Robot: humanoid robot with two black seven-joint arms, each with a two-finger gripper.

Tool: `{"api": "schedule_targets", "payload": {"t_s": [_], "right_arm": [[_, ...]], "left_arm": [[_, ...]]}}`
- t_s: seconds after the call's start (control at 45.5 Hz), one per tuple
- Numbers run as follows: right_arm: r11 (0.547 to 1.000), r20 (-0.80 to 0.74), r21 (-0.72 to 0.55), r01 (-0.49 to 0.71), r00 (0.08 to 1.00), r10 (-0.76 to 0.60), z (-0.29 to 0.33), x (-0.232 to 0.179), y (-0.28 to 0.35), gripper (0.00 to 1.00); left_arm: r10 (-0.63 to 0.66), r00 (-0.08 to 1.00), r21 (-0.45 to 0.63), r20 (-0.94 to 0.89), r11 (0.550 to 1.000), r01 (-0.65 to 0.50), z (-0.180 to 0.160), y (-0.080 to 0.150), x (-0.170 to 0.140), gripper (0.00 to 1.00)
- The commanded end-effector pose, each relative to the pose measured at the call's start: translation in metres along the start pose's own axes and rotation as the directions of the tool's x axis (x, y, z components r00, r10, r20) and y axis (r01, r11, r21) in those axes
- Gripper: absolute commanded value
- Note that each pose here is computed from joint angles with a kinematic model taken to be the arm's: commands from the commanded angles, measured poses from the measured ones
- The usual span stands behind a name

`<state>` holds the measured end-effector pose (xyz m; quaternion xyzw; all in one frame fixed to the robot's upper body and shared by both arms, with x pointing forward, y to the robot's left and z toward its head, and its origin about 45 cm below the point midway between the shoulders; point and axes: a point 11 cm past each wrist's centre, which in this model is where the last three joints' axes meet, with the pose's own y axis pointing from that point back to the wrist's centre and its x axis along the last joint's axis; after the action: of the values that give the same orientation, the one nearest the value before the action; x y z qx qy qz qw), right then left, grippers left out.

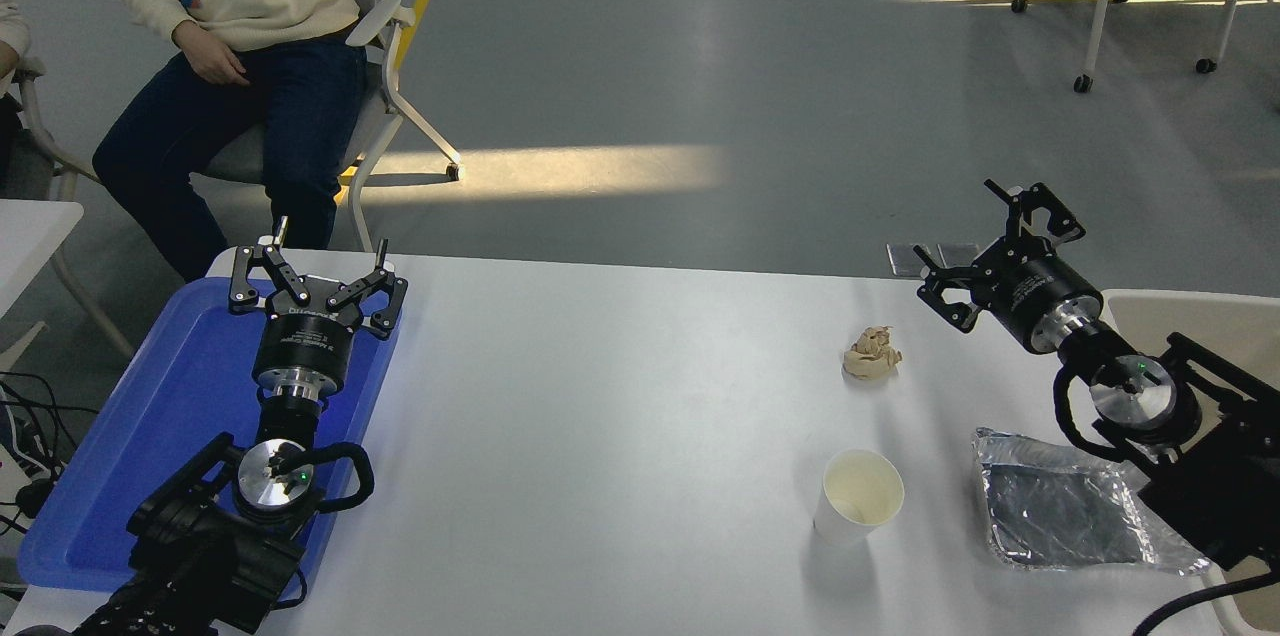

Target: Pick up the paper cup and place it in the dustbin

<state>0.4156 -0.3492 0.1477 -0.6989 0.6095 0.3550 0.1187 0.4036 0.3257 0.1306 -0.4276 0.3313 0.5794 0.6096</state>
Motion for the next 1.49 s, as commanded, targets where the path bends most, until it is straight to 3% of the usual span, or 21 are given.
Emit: {"api": "schedule_targets", "payload": {"t_s": [0.0,0.791,1.077,1.473], "right_arm": [[1.000,0.000,-0.005,0.006,1.000,-0.006,0.002,-0.002,0.000,1.00],[0.999,-0.039,-0.033,0.043,0.998,-0.045,0.011,-0.016,-0.006,1.00],[0.996,-0.193,-0.071,0.054,0.979,-0.067,0.000,-0.016,-0.002,1.00],[0.977,-0.447,-0.179,0.117,0.875,-0.187,-0.016,-0.055,0.009,1.00]], "left_arm": [[0.000,1.000,0.000,-0.001,1.000,0.000,0.000,0.000,0.000,1.00],[0.000,1.000,-0.001,0.000,1.000,0.000,0.000,0.000,0.000,1.00],[0.000,1.000,0.000,0.000,1.000,0.000,0.000,0.000,0.000,1.00],[0.002,1.000,-0.001,0.000,1.000,-0.002,0.000,0.000,0.000,1.00]]}}
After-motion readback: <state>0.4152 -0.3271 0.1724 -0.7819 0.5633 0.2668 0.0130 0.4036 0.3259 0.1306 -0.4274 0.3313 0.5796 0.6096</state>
